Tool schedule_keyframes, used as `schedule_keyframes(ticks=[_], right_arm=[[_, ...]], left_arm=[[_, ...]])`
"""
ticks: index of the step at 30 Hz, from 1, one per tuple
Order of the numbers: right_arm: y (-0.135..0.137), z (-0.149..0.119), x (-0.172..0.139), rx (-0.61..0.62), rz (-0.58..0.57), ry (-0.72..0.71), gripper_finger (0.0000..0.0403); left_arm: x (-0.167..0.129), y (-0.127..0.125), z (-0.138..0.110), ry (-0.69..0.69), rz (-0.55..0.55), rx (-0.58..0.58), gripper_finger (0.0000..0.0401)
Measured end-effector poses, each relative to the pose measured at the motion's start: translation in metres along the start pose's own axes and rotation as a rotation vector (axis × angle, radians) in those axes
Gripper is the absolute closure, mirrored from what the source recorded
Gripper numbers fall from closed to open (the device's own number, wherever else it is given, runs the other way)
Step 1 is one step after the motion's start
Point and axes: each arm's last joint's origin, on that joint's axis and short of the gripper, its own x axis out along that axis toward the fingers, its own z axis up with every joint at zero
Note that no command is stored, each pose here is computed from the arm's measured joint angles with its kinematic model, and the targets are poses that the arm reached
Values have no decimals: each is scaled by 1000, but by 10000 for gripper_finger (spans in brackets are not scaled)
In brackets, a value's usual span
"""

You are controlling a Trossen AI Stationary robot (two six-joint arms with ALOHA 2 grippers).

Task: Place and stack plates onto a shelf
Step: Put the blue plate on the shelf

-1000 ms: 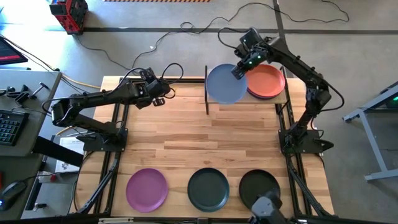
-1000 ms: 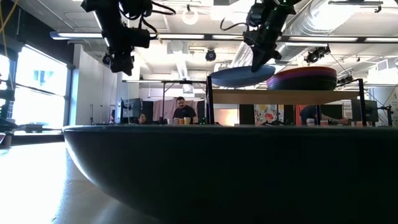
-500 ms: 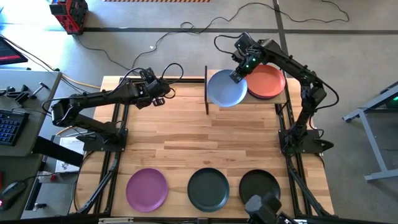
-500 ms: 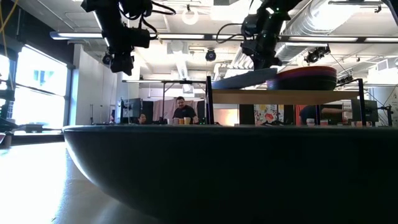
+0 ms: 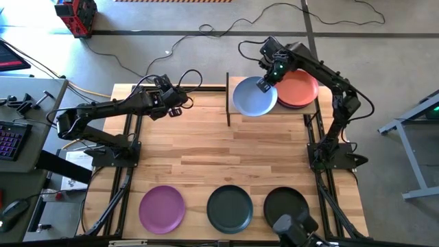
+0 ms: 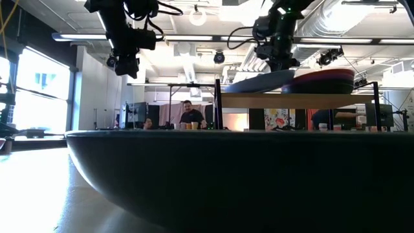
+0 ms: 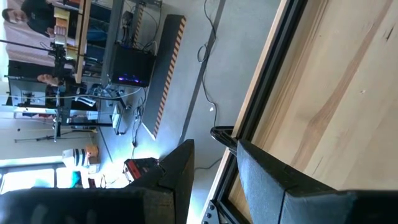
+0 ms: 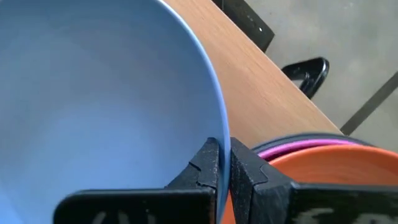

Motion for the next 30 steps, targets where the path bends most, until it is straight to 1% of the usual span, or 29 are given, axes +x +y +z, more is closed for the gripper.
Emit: schedule_keyframes(ticks=[3,8,13,21,30], right_arm=[[-3,1,0,7,1,-7,403],[-2,6,-1,5,26,-70,403],[-1,7,-1,8,31,-75,403],[13,15,-1,-26,44,-155,403],[10,15,2,-24,15,-142,403]], left_arm=[[0,0,0,0,0,-1,288],[0,0,0,0,0,-1,288],[0,0,0,0,0,-1,288],[0,0,0,-1,0,-7,288],[0,0,0,0,1,-2,288]])
